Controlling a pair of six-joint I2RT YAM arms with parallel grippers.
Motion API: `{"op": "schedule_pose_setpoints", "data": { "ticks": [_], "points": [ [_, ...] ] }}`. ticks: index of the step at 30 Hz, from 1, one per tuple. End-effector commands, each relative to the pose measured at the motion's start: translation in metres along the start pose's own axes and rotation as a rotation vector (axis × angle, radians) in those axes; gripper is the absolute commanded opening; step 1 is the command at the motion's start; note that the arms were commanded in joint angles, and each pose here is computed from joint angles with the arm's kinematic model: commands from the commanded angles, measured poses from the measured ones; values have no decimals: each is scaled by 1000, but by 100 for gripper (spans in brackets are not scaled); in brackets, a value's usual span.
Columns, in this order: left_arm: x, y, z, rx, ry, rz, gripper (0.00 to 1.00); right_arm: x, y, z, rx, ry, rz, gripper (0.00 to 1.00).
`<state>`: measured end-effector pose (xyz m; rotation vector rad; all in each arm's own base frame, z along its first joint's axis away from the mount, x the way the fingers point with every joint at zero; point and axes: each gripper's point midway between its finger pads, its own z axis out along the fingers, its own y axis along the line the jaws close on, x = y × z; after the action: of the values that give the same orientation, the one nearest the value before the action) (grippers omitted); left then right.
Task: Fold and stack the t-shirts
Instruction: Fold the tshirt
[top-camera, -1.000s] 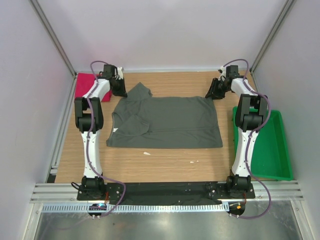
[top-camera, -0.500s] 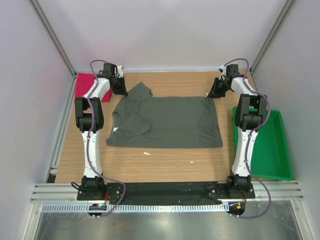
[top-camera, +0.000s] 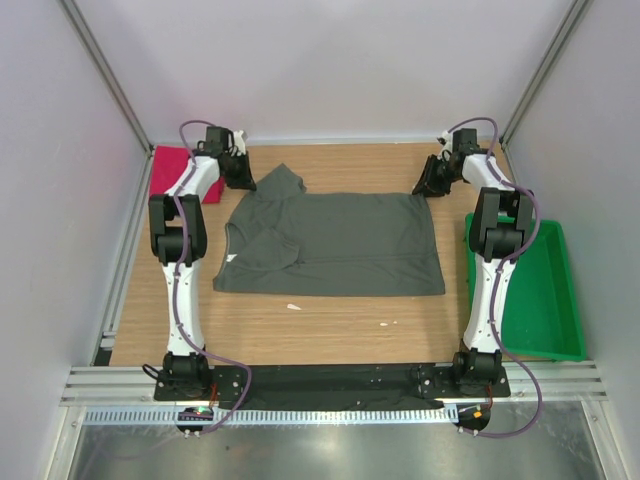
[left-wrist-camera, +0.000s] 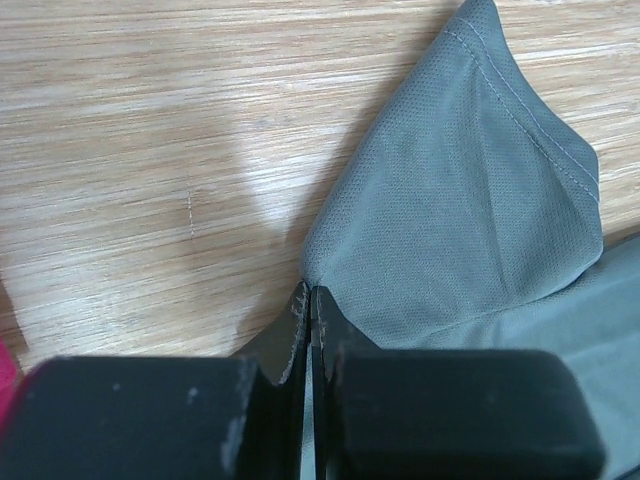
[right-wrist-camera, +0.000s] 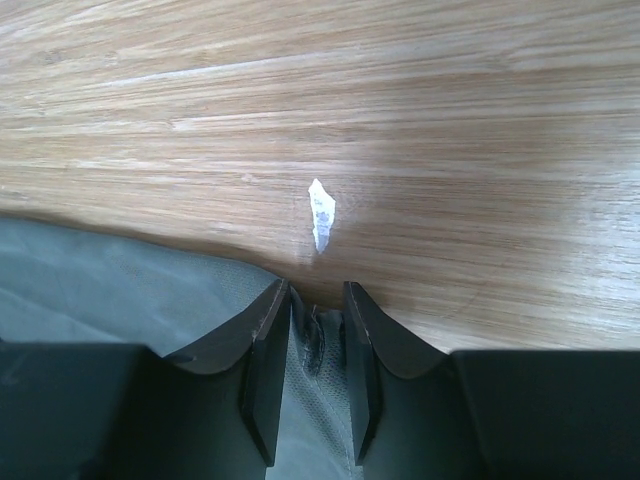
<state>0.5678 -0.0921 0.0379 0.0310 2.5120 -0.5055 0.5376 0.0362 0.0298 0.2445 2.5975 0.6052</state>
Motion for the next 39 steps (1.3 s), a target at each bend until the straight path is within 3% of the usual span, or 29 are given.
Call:
{"op": "schedule_pose_setpoints", "data": {
  "ticks": [1, 4, 10, 14, 22, 39],
  "points": [
    [-35, -16, -32, 36, -106, 29, 0, -11, 2, -6, 0, -18, -7, 34],
    [-35, -17, -33, 39, -106, 28, 0, -10, -1, -5, 7, -16, -4, 34],
    [-41, -21, -41, 45, -124, 16, 0, -21, 0, -13, 21, -50, 5, 8],
    [-50, -26, -53, 58, -152, 2, 0, -34, 10, -26, 8, -96, 7, 1],
    [-54, -35, -72, 83, -182, 5, 0, -40, 22, -52, 17, -118, 29, 1],
    [-22, -38, -109, 48, -171, 10, 0, -4, 21, -90, 88, -99, 45, 1]
  ]
}}
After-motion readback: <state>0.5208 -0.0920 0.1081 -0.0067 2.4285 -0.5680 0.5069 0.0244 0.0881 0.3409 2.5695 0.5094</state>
